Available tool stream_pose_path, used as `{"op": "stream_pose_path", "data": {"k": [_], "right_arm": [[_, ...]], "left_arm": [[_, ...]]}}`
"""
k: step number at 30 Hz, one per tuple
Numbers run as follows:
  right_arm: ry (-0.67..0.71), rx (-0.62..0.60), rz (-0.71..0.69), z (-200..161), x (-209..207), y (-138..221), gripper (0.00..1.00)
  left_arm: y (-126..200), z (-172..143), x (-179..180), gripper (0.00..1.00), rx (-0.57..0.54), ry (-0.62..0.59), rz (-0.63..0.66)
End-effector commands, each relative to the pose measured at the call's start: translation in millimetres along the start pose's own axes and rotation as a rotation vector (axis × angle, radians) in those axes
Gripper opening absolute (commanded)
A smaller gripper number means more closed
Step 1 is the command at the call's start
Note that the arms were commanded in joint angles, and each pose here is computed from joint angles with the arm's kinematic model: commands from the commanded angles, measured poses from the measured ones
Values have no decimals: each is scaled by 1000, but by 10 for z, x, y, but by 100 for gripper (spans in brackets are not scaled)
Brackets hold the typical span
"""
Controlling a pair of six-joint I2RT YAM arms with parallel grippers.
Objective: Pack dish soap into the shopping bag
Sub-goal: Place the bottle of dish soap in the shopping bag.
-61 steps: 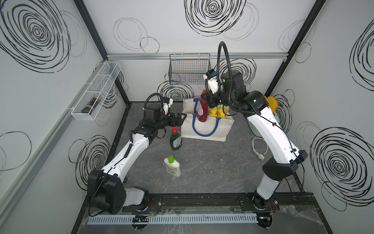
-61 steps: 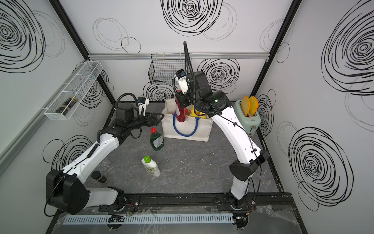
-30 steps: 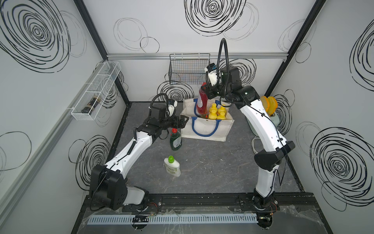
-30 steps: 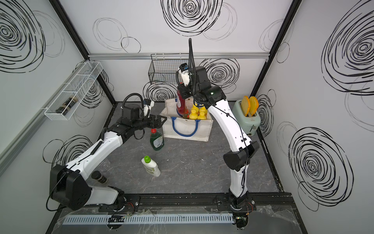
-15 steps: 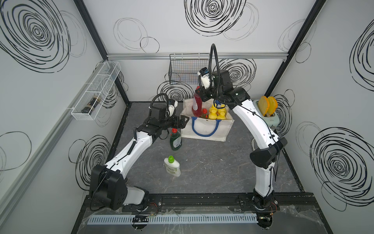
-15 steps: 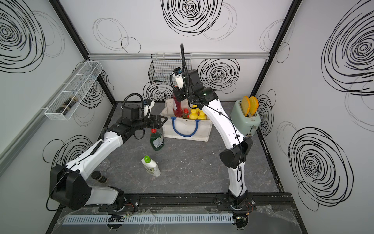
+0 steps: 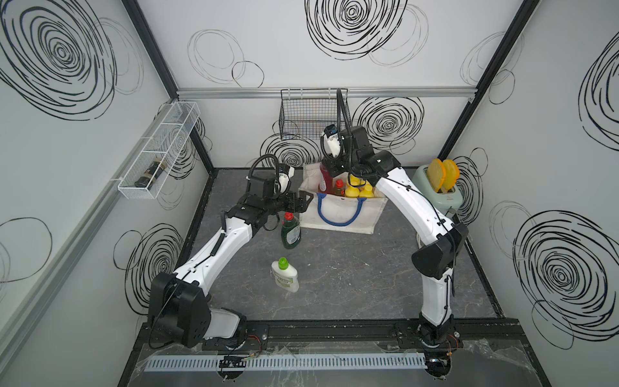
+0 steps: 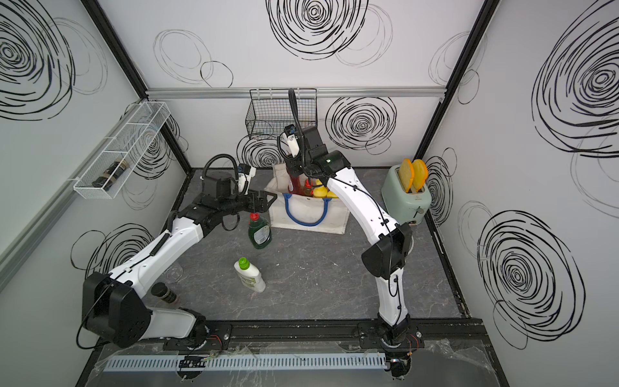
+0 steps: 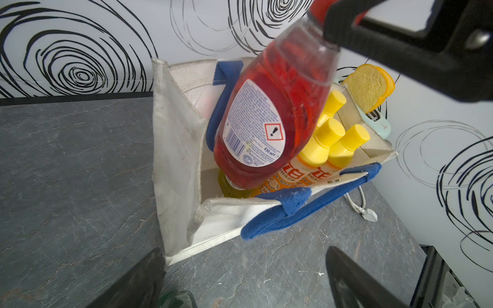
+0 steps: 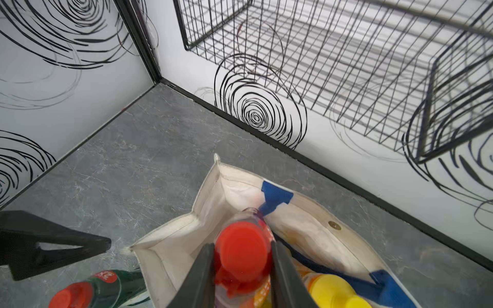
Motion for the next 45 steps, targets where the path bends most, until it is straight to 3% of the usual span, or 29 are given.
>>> {"op": "stream_pose_path", "data": {"k": [1, 11, 45], "right_arm": [[-21, -190, -52, 386, -81, 313, 0], [-33, -116, -127, 157, -176, 114, 0], [-88, 84, -112, -545, -265, -373, 0]], "left_arm": [[92, 166, -61, 96, -72, -22, -26], [91, 166, -61, 96, -73, -21, -27], [81, 154, -64, 96, -69, -20, -29]]}}
Point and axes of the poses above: each gripper's point midway between its finger pads, its own y axis back along the fingers, its own x axis along the line the jaws close on, z = x × y, the point moved 6 cm from there along y, back along the fingers, and after that the axes turned 1 degree about y, right-handed, at the moved point
